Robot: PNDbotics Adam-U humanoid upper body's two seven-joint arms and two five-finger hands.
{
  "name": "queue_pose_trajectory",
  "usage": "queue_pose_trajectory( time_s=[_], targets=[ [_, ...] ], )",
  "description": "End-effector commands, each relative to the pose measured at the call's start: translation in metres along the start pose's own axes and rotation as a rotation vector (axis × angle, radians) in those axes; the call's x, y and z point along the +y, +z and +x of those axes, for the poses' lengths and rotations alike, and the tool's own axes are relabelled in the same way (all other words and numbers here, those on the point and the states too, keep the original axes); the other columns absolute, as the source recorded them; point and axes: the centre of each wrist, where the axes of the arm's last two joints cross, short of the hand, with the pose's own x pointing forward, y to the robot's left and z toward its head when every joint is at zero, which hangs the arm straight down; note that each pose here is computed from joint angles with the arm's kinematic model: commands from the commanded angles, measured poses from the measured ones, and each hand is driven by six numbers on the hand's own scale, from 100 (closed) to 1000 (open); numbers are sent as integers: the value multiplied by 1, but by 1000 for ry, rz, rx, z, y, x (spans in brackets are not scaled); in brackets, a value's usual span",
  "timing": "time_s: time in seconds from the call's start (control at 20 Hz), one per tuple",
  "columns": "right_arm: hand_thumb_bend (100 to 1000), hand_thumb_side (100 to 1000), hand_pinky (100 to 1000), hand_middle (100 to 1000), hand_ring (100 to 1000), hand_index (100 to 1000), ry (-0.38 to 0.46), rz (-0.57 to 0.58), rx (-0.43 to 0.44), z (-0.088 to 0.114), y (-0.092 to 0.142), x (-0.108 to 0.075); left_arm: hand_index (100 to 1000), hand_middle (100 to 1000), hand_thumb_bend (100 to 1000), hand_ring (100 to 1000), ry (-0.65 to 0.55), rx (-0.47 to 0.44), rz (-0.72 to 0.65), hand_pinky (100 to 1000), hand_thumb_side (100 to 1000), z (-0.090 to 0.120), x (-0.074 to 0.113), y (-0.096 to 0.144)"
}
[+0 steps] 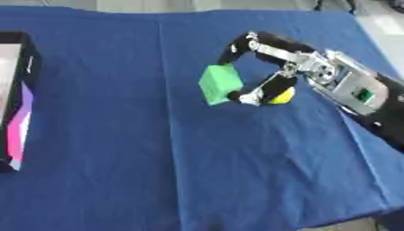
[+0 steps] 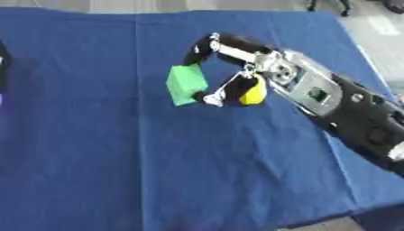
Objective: Pick up the objects with one hand, pass them to the other hand, and then place them into the box on the other side of the table.
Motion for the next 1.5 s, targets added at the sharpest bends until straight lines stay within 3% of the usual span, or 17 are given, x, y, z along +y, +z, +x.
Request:
queue_pose_trajectory(
  time_s=[0.05,0.35,0.7,1.1,1.4,1.5],
  targets=[
    [292,100,747,502,704,573,-8,-63,-29,7,-2,-13,679,529,100,650,-9,-6,47,1000,353,3,14,5],
    [275,100,667,511,681,579,-135,-209,-65,10,-9,-11,697,541,100,652,5,-13,108,1000,379,3,24,4],
    [265,100,642,515,663,582,-325,-379,-102,21,-30,-3,717,551,100,652,26,-53,128,1000,407,12,27,-5],
    [261,100,629,519,646,585,-422,-484,-104,34,-49,12,711,556,100,660,23,-251,78,1000,442,62,24,-26],
    [255,100,626,523,642,587,-483,-506,-89,43,-60,30,731,581,100,682,-51,-352,-19,1000,354,96,12,-42],
    [256,100,628,523,640,587,-494,-509,-93,46,-63,38,750,599,100,690,-87,-358,-66,1000,259,101,5,-49]
  ],
)
